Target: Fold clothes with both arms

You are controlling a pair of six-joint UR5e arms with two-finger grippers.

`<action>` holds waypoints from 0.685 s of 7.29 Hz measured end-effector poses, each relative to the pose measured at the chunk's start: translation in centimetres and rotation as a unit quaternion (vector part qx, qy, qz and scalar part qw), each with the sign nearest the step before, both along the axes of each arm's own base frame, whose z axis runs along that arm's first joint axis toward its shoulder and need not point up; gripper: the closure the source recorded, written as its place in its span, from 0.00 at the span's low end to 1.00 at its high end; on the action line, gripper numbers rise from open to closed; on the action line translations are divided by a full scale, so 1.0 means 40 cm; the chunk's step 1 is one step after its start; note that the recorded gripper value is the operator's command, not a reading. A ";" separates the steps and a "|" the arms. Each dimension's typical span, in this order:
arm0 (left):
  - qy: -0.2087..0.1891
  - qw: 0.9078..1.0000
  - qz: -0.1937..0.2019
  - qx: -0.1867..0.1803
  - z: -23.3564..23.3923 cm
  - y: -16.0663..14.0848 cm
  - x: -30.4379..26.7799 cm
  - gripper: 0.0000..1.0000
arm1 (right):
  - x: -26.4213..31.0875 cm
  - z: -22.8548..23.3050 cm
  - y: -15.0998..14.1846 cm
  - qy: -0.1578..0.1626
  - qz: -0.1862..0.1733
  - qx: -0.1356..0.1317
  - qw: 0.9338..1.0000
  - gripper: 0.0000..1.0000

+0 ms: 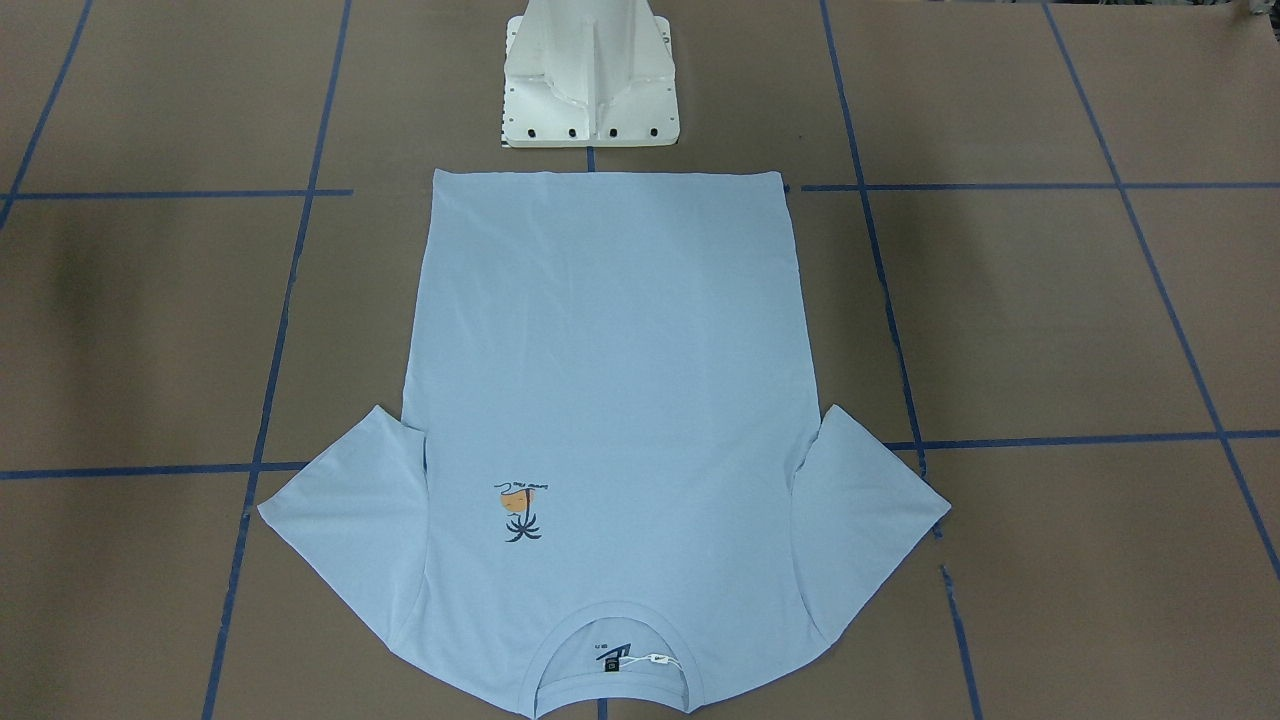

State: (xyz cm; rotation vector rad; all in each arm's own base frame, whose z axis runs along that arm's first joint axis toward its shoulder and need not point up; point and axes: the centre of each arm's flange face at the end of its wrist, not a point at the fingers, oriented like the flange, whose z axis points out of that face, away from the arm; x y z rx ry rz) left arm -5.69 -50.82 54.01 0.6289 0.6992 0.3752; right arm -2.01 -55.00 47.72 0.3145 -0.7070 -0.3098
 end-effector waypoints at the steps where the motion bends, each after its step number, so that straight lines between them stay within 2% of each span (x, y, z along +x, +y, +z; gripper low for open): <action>1: 0.008 1.000 -0.008 0.020 -0.001 -0.022 0.001 0.00 | -0.018 0.017 -0.041 -0.013 0.007 0.011 1.000 0.00; 3: 0.023 0.999 -0.024 0.032 -0.004 -0.023 0.000 0.00 | -0.137 0.017 -0.114 -0.060 0.034 0.025 0.997 0.00; 4: 0.027 0.999 -0.029 0.032 -0.004 -0.020 -0.001 0.00 | -0.274 -0.027 -0.148 -0.085 0.072 0.012 0.994 0.02; 5: 0.028 0.999 -0.030 0.032 -0.003 -0.018 -0.001 0.00 | -0.430 -0.082 -0.174 -0.102 0.112 0.000 0.988 0.12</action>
